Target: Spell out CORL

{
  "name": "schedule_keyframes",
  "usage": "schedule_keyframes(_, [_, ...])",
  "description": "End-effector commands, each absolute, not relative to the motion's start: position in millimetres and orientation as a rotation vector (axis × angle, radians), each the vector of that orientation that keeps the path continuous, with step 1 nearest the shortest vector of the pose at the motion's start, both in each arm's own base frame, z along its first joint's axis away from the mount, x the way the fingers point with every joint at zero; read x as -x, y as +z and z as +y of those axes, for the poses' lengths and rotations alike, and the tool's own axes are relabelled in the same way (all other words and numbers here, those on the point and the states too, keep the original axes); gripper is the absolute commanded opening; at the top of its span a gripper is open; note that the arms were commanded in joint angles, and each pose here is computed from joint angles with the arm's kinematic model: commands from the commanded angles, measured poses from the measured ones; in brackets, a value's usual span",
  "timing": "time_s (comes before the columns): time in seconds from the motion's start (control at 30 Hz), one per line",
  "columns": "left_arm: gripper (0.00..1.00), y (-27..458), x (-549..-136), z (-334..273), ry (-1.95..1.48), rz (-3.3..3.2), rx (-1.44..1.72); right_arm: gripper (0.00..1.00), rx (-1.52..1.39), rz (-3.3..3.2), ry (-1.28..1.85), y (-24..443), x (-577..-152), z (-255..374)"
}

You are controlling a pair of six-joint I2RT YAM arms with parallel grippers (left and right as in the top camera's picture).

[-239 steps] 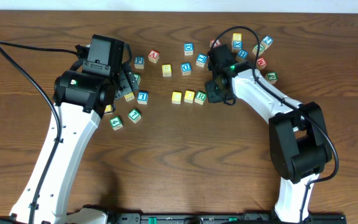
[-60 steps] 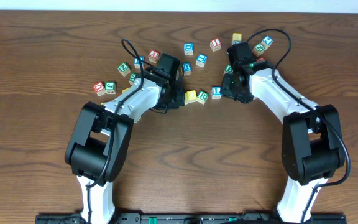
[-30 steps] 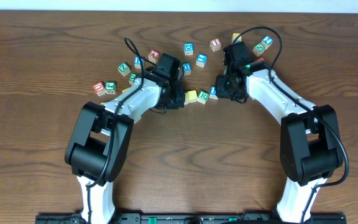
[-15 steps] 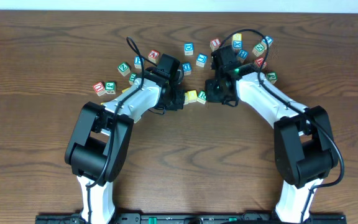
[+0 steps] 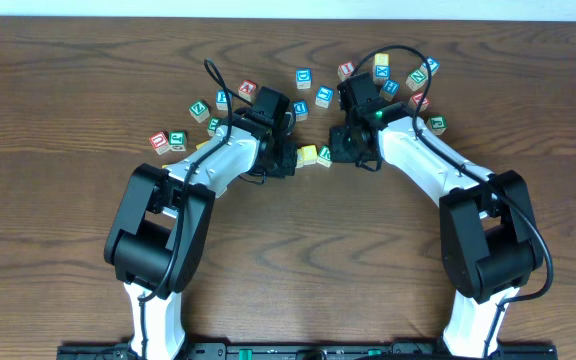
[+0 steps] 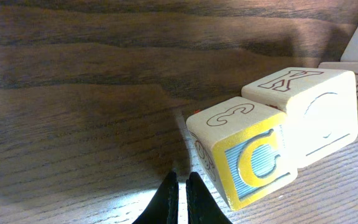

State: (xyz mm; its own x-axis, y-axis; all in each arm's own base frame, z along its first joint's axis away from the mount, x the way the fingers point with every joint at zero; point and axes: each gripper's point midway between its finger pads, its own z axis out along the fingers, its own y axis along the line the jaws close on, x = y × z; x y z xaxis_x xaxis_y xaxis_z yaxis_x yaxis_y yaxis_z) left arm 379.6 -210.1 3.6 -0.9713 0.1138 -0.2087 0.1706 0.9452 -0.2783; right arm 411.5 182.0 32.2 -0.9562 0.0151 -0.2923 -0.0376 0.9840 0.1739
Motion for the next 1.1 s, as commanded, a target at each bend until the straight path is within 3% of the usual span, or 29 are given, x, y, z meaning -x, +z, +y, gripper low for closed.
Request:
schedule_keyframes(0.0, [0.08,-3.1,-374.5,-210.0,-0.443,2.931,-0.231,0.07,-0.002,2.787,0.264,40.7,-419.3,183.6])
schedule_keyframes(0.47, [0.07,-4.5,-374.4,-205.2,-0.406,2.938,-0.221,0.05,-0.086,2.687,0.384,45.9,-439.5,211.3])
schedule_keyframes(1.07, [0.07,-1.0,-388.3,-186.6,-0.325,2.927,-0.091,0.01,-0.141,2.732,0.373,28.8,-434.8,209.9])
